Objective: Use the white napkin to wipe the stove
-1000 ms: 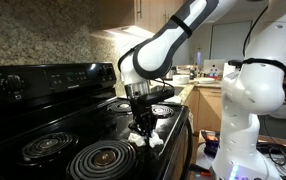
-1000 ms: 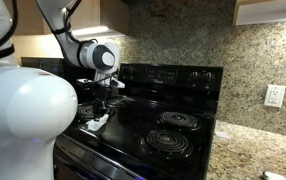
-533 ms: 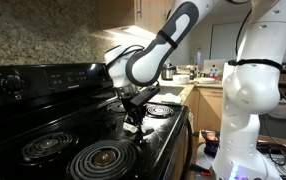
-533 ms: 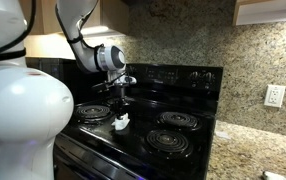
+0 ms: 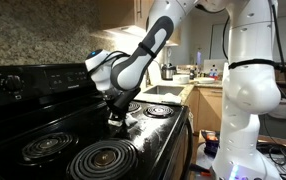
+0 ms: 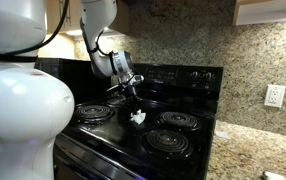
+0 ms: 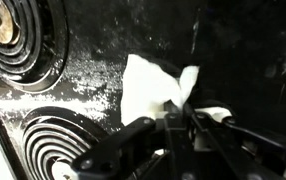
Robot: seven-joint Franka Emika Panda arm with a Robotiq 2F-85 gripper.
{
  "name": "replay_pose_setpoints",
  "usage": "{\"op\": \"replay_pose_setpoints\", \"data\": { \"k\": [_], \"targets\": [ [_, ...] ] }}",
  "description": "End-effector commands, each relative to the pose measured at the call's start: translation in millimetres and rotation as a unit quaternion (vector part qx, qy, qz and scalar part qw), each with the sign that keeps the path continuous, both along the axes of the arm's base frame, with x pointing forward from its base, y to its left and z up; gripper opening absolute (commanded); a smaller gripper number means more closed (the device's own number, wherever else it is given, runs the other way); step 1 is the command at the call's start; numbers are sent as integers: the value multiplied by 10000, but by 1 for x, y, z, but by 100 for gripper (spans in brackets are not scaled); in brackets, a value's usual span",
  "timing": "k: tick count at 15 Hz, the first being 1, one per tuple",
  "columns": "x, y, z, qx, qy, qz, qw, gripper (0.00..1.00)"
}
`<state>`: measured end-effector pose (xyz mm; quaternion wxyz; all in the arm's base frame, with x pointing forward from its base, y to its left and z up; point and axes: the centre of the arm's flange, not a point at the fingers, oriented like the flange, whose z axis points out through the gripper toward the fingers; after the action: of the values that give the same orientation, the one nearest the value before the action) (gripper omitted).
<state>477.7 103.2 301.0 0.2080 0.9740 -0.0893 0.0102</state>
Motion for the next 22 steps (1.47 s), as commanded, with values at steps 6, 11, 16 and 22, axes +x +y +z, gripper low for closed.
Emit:
{"op": "replay_pose_setpoints", "data": {
  "k": [6, 11, 16, 22],
  "targets": [
    [59, 58, -24, 562, -414, 485, 9964, 9],
    [44, 116, -20, 1584, -651, 870, 9814, 8],
    [16, 126, -17, 2318, -489, 693, 9691, 8],
    [-24, 96, -21, 2671, -194, -113, 9634, 8]
  ]
}}
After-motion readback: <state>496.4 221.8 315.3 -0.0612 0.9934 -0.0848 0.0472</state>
